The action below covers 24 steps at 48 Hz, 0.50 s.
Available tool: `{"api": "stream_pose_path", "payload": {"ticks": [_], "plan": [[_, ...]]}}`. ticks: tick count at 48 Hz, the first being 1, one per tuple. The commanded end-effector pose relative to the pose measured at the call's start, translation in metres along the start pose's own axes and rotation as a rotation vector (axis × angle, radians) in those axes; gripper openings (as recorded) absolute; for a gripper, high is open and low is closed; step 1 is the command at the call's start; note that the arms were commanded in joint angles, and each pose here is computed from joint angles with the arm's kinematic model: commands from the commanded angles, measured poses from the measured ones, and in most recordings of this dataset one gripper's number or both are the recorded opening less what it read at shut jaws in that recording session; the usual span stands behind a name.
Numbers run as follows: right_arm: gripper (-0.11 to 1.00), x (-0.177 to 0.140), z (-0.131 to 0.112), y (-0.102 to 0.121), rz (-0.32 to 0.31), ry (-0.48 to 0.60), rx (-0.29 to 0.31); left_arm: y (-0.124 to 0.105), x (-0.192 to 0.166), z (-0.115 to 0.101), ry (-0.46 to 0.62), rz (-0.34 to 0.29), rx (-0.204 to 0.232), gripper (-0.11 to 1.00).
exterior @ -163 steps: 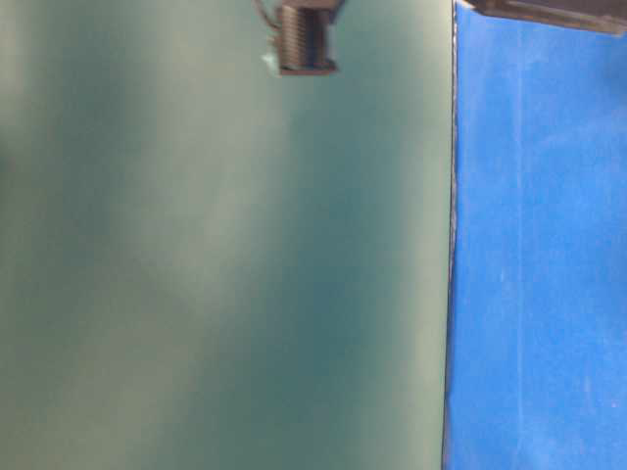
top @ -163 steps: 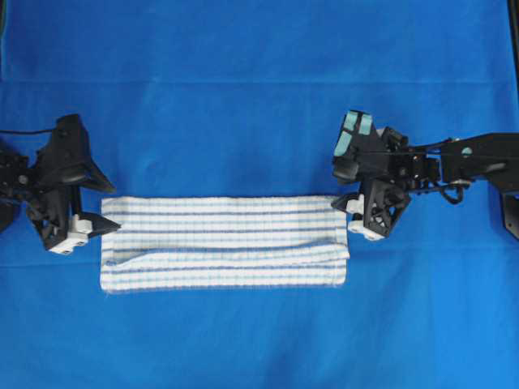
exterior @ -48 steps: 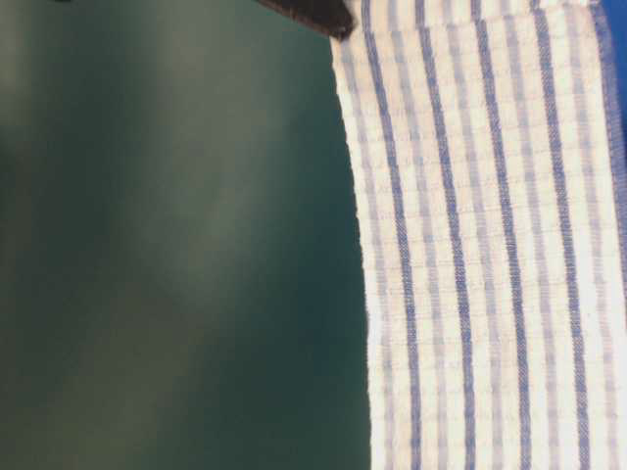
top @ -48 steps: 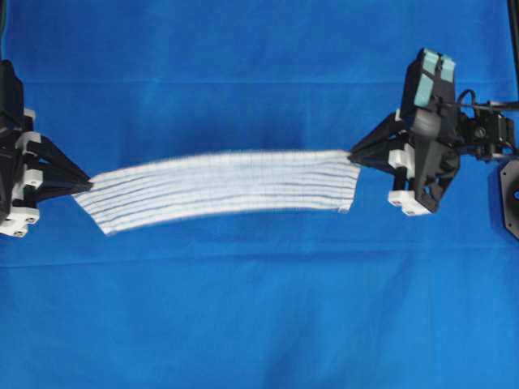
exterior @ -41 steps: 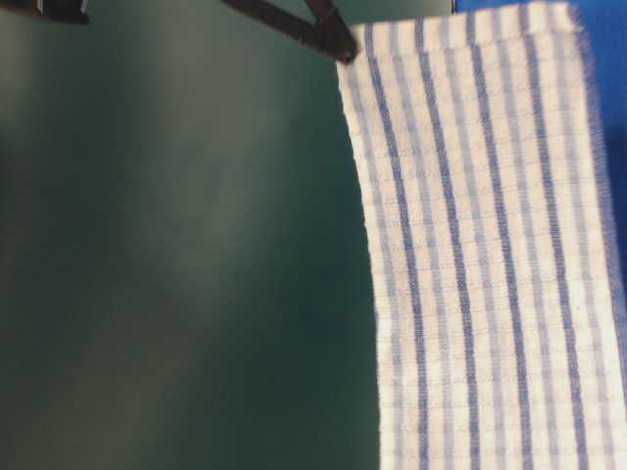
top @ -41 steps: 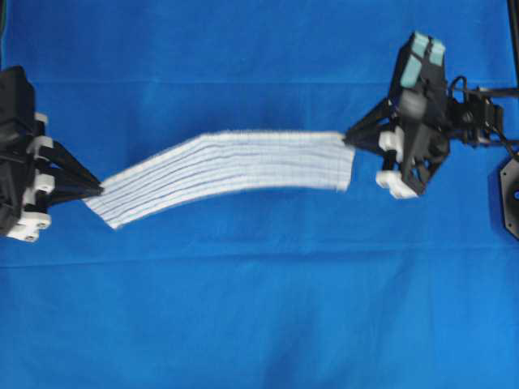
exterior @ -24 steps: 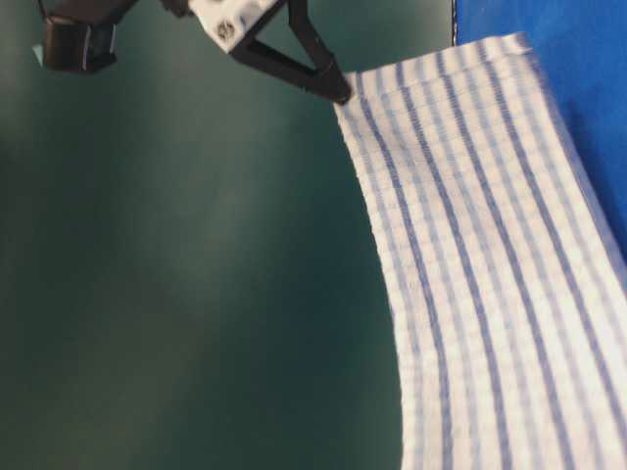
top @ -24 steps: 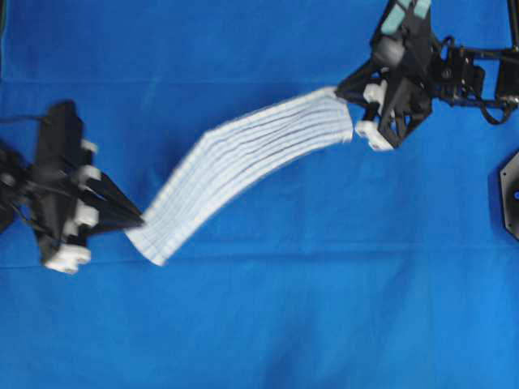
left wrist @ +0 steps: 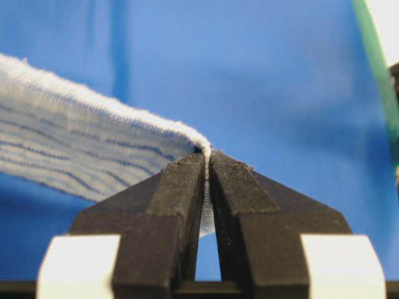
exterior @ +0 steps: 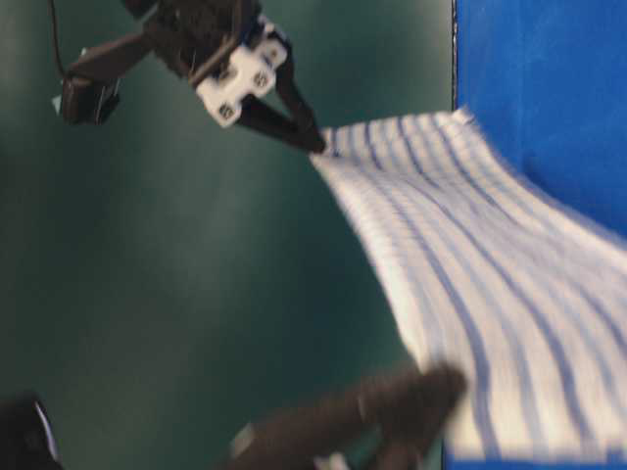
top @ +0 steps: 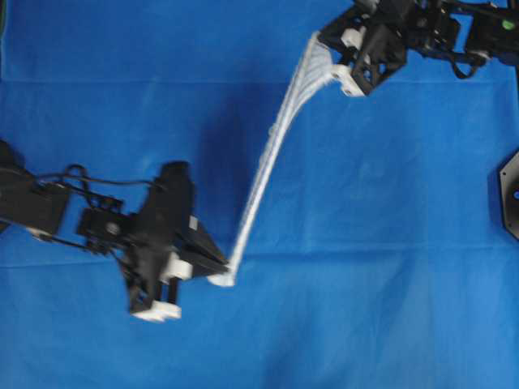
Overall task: Fold the blue towel.
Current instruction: 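Lift the strip and rotate it vertical, left gripper low, right high, then lay the strip down vertically and open both grippers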
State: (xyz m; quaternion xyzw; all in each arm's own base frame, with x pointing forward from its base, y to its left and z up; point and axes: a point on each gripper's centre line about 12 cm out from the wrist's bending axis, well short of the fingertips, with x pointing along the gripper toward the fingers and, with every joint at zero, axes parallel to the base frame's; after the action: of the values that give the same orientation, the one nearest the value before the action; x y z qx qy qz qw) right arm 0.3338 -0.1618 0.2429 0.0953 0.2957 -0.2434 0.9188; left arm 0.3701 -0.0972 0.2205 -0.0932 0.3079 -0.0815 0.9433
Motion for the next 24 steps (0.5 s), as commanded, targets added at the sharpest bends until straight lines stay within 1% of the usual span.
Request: {"api": "stream_pose_path", "payload": {"ticks": [1,6,13,24], "plan": [[0.07,0.0,0.023,-0.001,-0.001,-0.061,-0.004,-0.011,0.007,0.023,-0.05,-0.022,0.027,0.02],[0.07,0.006,0.032,-0.002,-0.006,-0.071,-0.015,-0.013,0.016,0.03,-0.056,-0.024,0.046,0.01],[0.07,0.012,0.039,-0.003,-0.011,-0.08,-0.028,-0.014,0.025,0.035,-0.059,-0.024,0.055,0.02],[0.07,0.005,0.031,-0.009,-0.025,-0.067,-0.021,-0.013,0.044,0.047,-0.091,-0.022,0.058,0.02]]}}
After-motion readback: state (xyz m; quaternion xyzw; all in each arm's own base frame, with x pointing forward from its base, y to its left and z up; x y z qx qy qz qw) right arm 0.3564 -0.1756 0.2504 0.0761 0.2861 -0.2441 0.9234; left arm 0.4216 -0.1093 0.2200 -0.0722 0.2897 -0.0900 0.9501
